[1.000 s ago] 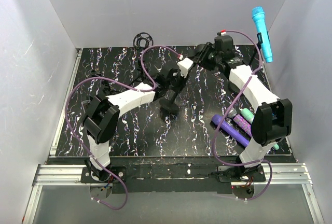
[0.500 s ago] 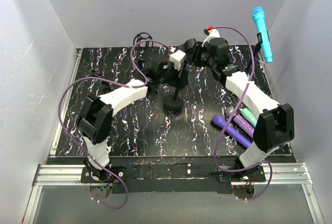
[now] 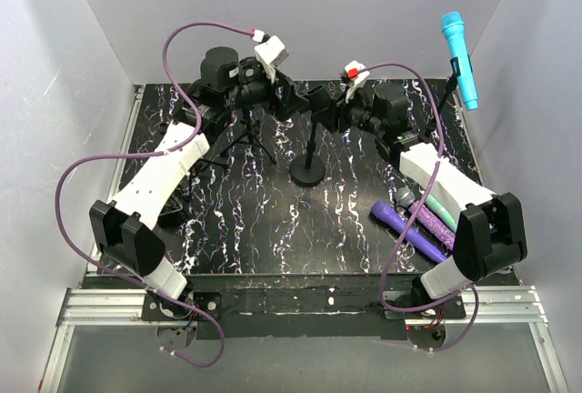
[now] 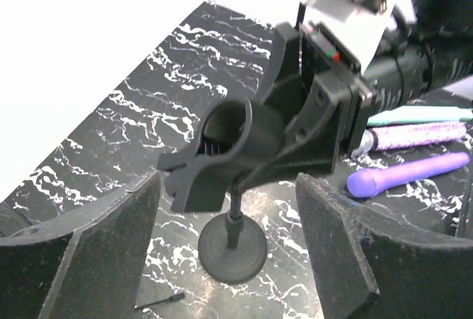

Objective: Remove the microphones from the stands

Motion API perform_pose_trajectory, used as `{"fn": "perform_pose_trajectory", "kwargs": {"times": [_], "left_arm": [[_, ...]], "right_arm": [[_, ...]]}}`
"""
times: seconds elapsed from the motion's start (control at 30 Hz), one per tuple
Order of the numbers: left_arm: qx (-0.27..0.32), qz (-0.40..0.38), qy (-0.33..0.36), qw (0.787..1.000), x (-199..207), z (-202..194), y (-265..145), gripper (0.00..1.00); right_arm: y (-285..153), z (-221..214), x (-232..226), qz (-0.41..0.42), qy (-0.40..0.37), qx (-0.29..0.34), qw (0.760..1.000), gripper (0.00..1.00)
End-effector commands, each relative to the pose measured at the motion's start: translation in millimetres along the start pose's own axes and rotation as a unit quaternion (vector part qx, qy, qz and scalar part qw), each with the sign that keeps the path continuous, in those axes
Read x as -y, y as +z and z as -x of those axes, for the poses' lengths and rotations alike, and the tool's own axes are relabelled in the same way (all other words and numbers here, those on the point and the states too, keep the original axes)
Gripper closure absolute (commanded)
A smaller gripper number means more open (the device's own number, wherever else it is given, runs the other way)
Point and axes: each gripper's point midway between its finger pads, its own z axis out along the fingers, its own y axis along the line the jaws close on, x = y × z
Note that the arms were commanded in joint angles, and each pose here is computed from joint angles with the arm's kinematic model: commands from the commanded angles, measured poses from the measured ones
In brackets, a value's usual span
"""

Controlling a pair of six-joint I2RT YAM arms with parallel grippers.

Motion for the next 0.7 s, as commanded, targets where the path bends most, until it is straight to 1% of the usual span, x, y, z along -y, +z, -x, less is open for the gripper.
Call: {"fn": "perform_pose_trajectory", "kwargs": {"times": [0.0,0.1,0.17,0.23,0.4,0.57,0.67], "left_arm": [[0.044,-0.01,-0.031,0.999,-1,30,3,0.3],[0.065,-0.042,-0.054,0.996,6,41,12,0.37],[0.069,-0.027,-0.087,0.993,-3,42,20,0.45],[0.065,-0.019,-0.121,0.99,-9,40,27,0.5],[0.048,-0.017,-0.15,0.987,-17,28,35,0.55],[0.032,-0.024,-0.176,0.984,-25,15,27,0.59],[0.01,-0.034,-0.171,0.985,-25,1,28,0.61]], "right_arm": [[-10,31,-19,0.043,-0.051,0.051,0.996,0.99],[-8,23,-19,0.047,-0.043,0.037,0.997,0.99],[-6,20,-20,0.052,-0.041,0.031,0.997,0.99],[-5,18,-20,0.055,-0.039,0.026,0.997,0.99],[-4,11,-20,0.058,-0.039,0.014,0.997,0.99],[-5,5,-19,0.053,-0.034,0.003,0.998,0.99],[-6,1,-20,0.057,-0.03,-0.003,0.998,0.99]]}}
